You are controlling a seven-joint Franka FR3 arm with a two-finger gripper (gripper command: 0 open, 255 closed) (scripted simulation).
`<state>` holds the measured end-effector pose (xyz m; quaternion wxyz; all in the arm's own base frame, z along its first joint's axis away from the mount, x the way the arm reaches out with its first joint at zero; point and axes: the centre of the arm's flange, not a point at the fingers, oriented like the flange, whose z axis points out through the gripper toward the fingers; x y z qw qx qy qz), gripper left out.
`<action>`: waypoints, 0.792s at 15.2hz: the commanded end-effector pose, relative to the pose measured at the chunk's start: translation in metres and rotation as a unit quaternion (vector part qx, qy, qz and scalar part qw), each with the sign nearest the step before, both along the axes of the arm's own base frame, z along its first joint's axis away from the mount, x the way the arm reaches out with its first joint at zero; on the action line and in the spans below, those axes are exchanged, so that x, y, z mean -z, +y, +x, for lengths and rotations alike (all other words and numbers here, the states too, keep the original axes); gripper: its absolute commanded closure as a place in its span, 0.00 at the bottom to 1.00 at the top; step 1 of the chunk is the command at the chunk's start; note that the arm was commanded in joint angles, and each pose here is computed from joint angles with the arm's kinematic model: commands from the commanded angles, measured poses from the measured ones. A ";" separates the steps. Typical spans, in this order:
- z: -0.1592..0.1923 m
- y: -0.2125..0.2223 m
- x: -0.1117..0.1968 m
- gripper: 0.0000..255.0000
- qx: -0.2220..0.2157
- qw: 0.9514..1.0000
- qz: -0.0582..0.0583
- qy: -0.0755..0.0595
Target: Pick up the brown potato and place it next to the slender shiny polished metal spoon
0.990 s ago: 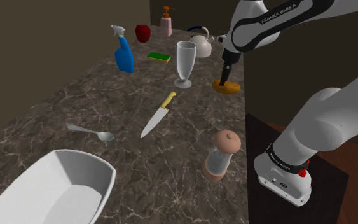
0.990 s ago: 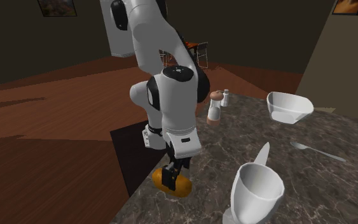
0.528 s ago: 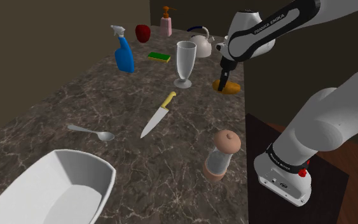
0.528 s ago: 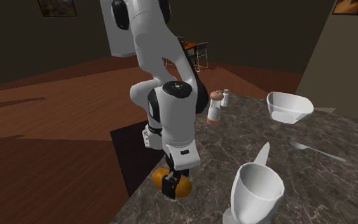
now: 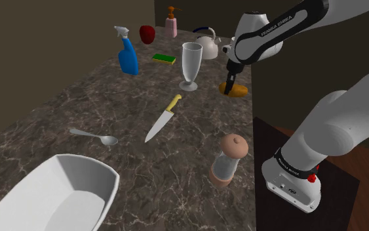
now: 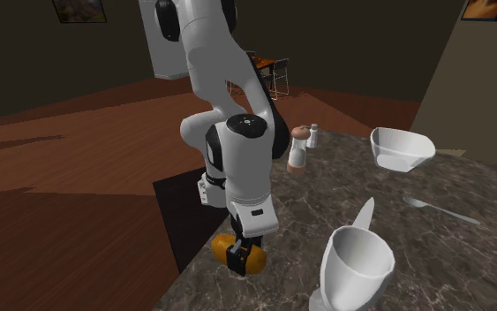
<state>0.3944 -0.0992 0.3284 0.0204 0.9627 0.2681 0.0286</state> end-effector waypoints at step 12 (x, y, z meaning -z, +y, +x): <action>0.000 0.000 -0.015 1.00 0.000 1.000 0.000 0.001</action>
